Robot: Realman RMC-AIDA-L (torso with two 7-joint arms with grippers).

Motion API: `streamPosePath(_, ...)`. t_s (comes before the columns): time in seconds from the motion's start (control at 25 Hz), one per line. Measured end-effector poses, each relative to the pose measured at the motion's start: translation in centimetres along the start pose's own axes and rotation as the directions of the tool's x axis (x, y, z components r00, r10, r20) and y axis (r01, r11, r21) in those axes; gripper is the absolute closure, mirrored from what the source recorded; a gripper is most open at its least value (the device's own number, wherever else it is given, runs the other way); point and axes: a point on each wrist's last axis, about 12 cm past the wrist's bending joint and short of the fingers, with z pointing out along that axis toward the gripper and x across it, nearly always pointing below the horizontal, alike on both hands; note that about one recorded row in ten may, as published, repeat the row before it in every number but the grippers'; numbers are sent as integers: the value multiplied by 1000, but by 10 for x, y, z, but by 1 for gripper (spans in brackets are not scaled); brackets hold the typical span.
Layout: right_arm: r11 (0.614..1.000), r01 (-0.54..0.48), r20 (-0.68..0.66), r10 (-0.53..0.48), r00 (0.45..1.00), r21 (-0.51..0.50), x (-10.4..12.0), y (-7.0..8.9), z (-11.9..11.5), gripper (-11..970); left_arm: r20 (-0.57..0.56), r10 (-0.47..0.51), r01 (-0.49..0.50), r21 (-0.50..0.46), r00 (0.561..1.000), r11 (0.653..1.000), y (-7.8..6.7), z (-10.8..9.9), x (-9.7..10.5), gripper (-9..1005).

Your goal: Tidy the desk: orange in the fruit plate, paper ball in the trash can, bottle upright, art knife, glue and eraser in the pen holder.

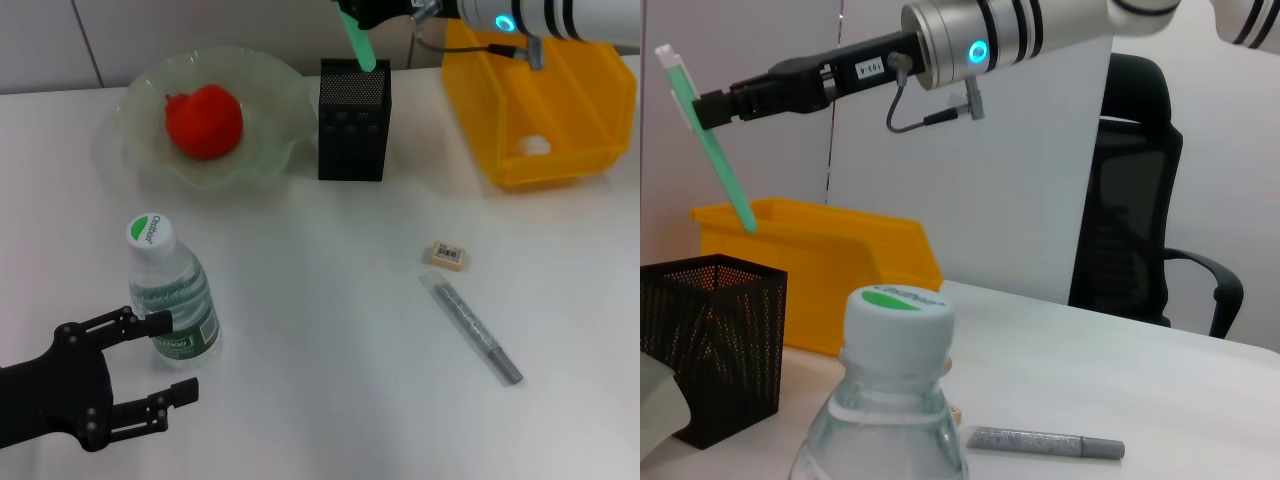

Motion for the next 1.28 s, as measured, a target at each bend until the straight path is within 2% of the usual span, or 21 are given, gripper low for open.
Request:
streamPosePath(0.4,999,32,159,-27,987,-28,22,3,-5,794,2,1,-1,0,1000,1000,0,0,0,212)
streamPosePath(0.88,1000,20,99,-21,995,11,50,-4,4,794,2,-5,5,9,1000,1000,2,3,-2,211)
streamPosePath(1.28,1000,13,91,-12,996,-9,58,-3,10,741,6,-11,11,20,1000,1000,2,6,-3,211)
